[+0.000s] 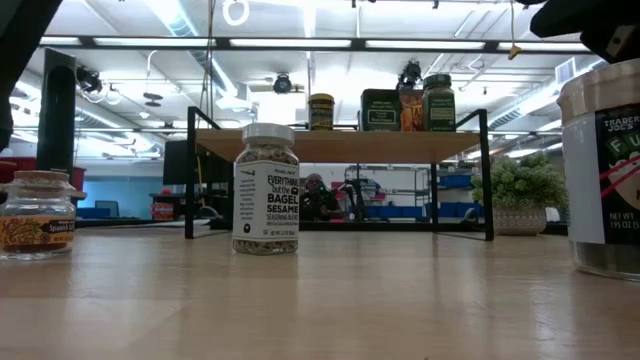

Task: Shelf spices
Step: Put the gold seasoning bottle on the shelf

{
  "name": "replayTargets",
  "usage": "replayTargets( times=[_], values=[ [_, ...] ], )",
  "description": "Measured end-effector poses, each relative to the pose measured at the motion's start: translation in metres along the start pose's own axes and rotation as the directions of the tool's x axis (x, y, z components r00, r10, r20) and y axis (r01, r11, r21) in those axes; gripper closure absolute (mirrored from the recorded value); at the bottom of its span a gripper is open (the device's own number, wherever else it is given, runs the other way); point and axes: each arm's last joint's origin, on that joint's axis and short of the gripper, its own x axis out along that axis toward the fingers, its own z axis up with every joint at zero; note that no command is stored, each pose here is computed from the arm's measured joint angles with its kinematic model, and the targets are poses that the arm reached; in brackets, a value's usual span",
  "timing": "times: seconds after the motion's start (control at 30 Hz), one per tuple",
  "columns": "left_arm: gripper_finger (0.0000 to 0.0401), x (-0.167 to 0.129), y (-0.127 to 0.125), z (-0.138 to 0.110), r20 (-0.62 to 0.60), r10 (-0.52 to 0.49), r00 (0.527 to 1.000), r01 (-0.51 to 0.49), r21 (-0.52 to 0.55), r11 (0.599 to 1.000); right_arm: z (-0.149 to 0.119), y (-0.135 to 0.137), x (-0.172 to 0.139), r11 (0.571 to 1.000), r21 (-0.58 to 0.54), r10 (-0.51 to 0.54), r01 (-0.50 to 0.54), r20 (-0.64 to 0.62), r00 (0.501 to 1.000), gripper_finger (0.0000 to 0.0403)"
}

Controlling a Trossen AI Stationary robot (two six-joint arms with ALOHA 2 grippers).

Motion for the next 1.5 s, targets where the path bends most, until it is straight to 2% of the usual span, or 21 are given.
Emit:
replayTargets(
  times=[0.13,0.23,0.37,0.47,0.6,0.87,1.07,1.13,1.2,1.3,1.37,1.5],
  values=[
    [0.0217,0.008,-0.016,-0.021,0.022,0.038,0.999,-0.038,-0.019,0.999,-0.001,0.001,-0.002,1.000,-0.007,0.001,-0.001,0.009,1.000,0.0403],
    [0.0217,0.002,-0.027,-0.033,0.116,0.035,0.993,-0.028,-0.060,0.998,-0.002,0.001,-0.003,1.000,-0.016,-0.001,0.001,0.014,1.000,0.0403],
    [0.0217,-0.022,-0.042,-0.055,0.211,0.045,0.977,-0.025,-0.098,0.995,-0.002,0.001,-0.003,1.000,-0.025,-0.005,0.006,0.025,1.000,0.0403],
    [0.0217,-0.042,-0.056,-0.081,0.190,0.091,0.977,-0.069,-0.119,0.990,0.002,0.003,-0.005,0.999,-0.047,-0.012,0.013,0.016,1.000,0.0403],
    [0.0217,-0.078,-0.069,-0.103,0.183,0.170,0.968,-0.142,-0.156,0.977,0.017,0.012,-0.014,0.994,-0.100,-0.049,0.047,-0.015,0.999,0.0403],
    [0.0217,-0.136,-0.092,-0.148,0.183,0.238,0.954,-0.201,-0.197,0.959,0.059,0.024,-0.047,0.987,-0.120,-0.133,0.109,-0.209,0.969,0.0403],
    [0.0217,-0.156,-0.099,-0.198,0.223,0.233,0.947,-0.171,-0.266,0.949,0.067,0.016,-0.072,0.971,-0.081,-0.237,0.224,-0.408,0.881,0.0403],
    [0.0217,-0.160,-0.100,-0.214,0.229,0.225,0.947,-0.159,-0.275,0.948,0.063,0.012,-0.077,0.959,-0.055,-0.269,0.279,-0.492,0.828,0.0403],
    [0.0217,-0.162,-0.101,-0.227,0.228,0.219,0.949,-0.154,-0.273,0.950,0.060,0.009,-0.081,0.939,-0.032,-0.295,0.343,-0.587,0.753,0.0403],
    [0.0217,-0.164,-0.100,-0.240,0.230,0.221,0.948,-0.154,-0.275,0.949,0.055,0.006,-0.084,0.916,-0.014,-0.302,0.401,-0.681,0.666,0.0401],
    [0.0217,-0.165,-0.099,-0.242,0.231,0.222,0.947,-0.156,-0.273,0.949,0.054,0.006,-0.084,0.916,-0.024,-0.300,0.400,-0.703,0.645,0.0396],
    [0.0217,-0.167,-0.098,-0.245,0.225,0.250,0.942,-0.190,-0.257,0.948,0.056,0.005,-0.081,0.927,-0.045,-0.298,0.373,-0.693,0.657,0.0380]
  ],
)
